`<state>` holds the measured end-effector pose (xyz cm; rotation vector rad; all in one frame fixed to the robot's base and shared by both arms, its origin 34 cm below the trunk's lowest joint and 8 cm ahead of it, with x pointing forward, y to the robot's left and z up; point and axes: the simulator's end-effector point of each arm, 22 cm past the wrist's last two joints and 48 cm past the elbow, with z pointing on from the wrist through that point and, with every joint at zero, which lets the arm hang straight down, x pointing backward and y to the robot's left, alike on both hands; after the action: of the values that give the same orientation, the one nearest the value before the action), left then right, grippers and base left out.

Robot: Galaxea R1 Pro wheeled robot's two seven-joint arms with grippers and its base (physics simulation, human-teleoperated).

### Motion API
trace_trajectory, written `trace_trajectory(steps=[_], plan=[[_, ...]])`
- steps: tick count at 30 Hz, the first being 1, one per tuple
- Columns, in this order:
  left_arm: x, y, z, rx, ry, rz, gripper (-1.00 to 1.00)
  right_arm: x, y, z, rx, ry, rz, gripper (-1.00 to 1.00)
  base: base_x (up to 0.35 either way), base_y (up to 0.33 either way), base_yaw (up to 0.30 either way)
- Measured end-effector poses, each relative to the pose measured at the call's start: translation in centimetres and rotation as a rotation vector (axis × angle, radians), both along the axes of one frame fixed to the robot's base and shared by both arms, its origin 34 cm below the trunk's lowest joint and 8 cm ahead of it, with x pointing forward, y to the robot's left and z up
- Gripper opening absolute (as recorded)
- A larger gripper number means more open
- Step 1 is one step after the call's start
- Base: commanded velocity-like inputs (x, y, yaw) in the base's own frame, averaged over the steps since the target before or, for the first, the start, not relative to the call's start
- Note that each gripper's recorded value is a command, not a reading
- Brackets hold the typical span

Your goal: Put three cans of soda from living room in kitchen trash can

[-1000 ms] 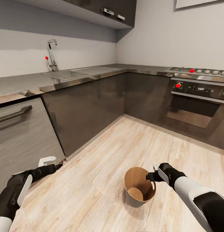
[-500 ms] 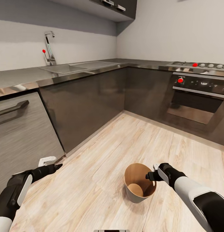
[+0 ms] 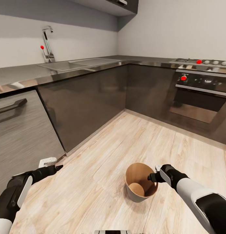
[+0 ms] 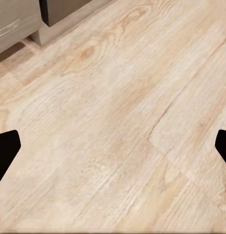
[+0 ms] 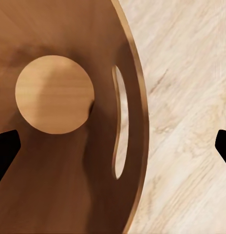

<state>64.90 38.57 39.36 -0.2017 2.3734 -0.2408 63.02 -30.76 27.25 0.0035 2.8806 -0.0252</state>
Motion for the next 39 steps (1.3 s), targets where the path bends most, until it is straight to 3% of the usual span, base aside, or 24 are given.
trace_trajectory(steps=[10,39], plan=[[-0.5,0.0,-2.4,0.0,0.041,0.0,1.0,-1.0,-0.1,-2.3,-0.002,0.041,0.0,1.0,0.0,0.0,0.0],[-0.1,0.0,-1.6,0.005,0.021,-0.004,1.0,-1.0,0.4,-2.4,0.002,0.041,0.005,1.0,0.04,0.0,0.0]])
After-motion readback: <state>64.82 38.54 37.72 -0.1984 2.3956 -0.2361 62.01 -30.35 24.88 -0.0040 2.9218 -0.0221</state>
